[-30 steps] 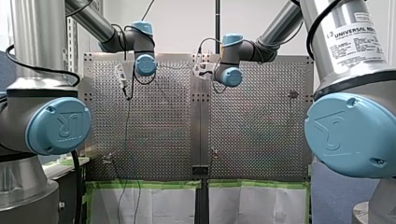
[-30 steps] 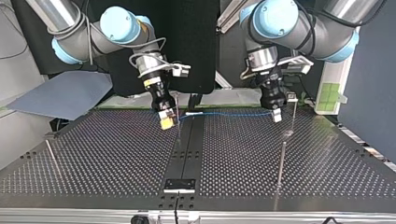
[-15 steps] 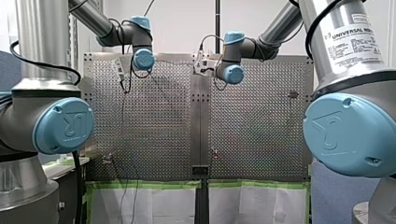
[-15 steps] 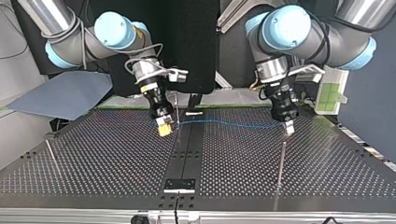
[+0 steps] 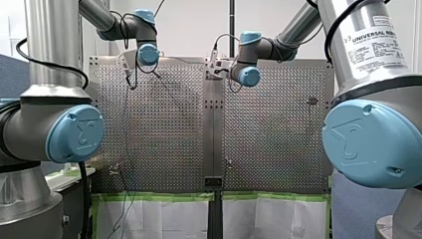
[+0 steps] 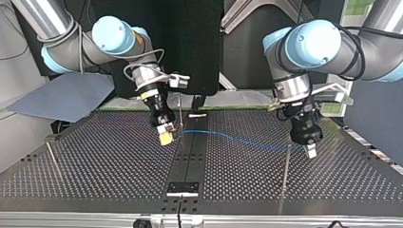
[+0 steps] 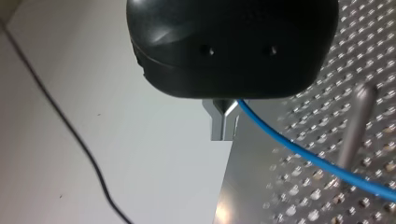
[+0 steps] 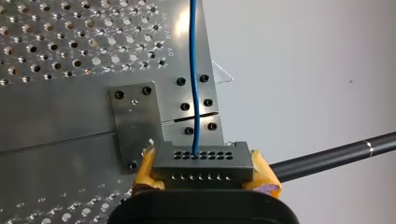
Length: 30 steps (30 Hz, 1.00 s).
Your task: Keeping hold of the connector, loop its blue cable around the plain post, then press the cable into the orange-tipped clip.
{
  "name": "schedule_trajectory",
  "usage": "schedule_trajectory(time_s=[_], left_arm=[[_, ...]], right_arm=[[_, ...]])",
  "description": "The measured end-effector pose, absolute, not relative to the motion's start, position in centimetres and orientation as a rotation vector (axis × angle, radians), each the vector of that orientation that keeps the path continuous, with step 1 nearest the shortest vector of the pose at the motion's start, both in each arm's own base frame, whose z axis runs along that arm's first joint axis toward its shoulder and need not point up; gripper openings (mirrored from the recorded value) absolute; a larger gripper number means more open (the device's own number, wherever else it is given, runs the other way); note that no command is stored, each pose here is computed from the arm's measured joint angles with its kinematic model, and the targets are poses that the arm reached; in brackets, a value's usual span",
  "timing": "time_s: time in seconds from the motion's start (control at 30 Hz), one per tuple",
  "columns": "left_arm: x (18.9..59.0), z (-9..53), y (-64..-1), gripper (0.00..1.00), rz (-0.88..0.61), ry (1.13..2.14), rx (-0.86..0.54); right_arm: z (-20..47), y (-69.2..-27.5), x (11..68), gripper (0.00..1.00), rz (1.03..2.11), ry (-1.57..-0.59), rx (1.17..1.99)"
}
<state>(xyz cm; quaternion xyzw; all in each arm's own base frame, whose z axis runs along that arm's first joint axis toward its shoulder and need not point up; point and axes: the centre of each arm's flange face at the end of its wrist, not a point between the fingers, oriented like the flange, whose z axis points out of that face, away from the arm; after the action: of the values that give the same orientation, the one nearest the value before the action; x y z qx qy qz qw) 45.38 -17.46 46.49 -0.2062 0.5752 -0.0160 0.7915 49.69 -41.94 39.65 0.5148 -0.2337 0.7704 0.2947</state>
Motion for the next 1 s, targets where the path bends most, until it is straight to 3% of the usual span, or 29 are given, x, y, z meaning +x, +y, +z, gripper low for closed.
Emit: schedule_trajectory(time_s=[0.67,1.0], left_arm=[[52.3,47.0,-11.5,0.0,-0.043,1.215,-0.432],[53.7,47.2,-8.0,0.0,-0.047,1.195,-0.424]], right_arm=[[41.3,-42.6,50.5,0.0,2.111,-0.598,1.337],[40.8,-43.3,52.0,0.0,2.131,-0.592,1.372]])
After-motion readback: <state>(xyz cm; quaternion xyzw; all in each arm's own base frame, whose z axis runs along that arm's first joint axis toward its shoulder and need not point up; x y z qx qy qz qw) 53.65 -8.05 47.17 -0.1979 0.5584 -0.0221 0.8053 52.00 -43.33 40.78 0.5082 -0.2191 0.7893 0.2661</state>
